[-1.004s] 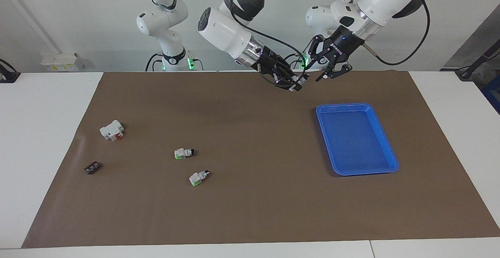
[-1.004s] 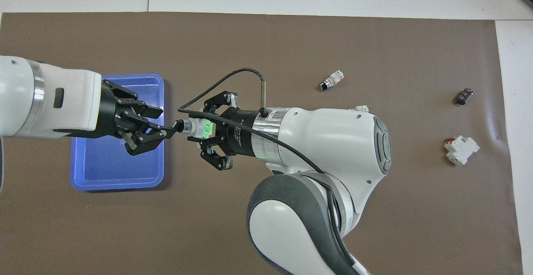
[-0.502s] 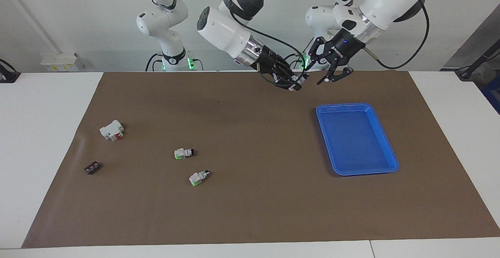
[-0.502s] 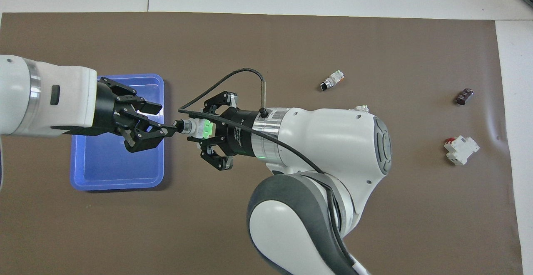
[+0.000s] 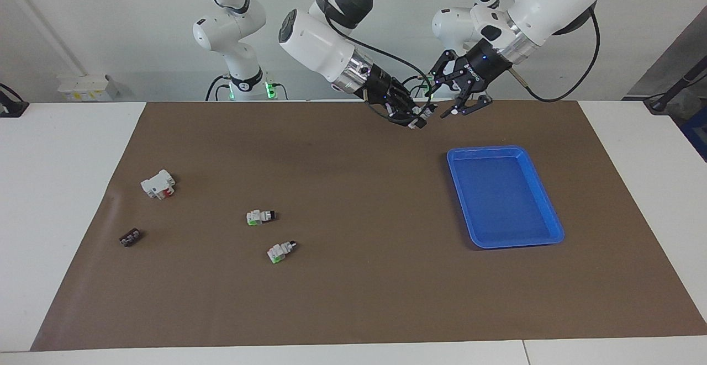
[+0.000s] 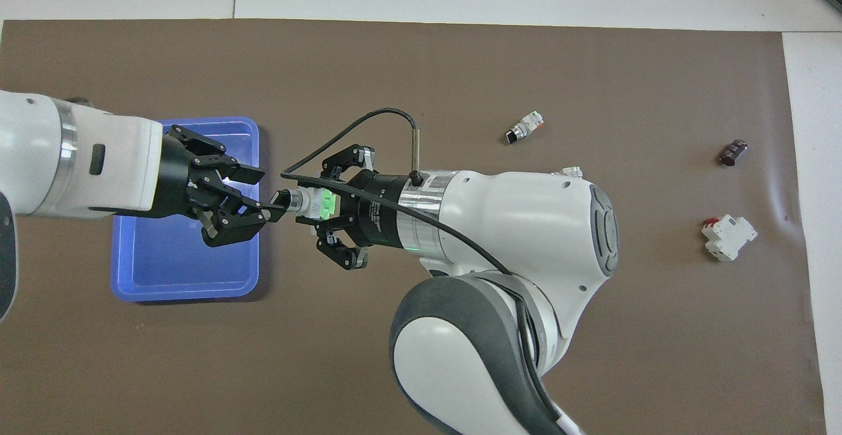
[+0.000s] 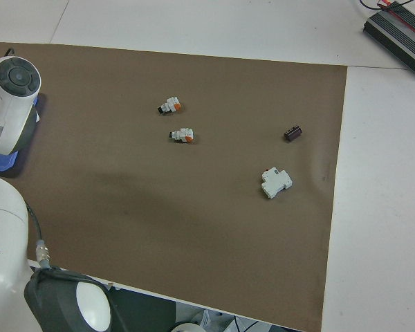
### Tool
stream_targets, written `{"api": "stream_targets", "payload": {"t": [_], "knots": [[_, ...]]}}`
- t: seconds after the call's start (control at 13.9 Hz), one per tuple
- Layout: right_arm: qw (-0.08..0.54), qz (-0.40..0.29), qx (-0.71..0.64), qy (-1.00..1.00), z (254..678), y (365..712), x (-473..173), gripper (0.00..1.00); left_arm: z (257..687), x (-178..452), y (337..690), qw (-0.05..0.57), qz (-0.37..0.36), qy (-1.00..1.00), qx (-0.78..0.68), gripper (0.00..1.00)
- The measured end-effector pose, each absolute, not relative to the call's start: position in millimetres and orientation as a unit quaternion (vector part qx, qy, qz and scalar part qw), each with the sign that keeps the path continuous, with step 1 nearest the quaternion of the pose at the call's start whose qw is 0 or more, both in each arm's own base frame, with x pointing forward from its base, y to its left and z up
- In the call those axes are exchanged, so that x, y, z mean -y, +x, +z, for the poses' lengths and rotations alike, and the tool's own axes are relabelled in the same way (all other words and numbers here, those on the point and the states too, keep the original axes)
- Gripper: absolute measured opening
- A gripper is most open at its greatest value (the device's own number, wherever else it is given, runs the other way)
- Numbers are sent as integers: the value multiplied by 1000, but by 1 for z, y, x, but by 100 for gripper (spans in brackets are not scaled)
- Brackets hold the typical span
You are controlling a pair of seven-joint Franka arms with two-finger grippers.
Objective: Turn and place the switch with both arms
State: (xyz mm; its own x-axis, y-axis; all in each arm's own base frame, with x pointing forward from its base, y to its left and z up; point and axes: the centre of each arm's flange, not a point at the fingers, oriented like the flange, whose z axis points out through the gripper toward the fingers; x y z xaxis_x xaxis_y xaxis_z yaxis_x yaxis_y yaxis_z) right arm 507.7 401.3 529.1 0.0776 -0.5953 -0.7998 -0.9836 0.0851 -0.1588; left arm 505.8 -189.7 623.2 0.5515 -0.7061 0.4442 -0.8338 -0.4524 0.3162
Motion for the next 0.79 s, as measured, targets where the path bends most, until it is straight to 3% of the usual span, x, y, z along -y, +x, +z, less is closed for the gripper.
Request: {"api": "stream_targets", "payload": {"t": [0.5,0.65,0.79], "knots": [[382,254,-630,-627,529,508,-401,41,620,190,500,251,136,815,503,57],[382,254,-630,-627,529,508,-401,41,619,189,500,250,139,811,511,40],[382,254,-630,-627,529,508,-401,41,618,189,500,248,144,810,511,35]]}}
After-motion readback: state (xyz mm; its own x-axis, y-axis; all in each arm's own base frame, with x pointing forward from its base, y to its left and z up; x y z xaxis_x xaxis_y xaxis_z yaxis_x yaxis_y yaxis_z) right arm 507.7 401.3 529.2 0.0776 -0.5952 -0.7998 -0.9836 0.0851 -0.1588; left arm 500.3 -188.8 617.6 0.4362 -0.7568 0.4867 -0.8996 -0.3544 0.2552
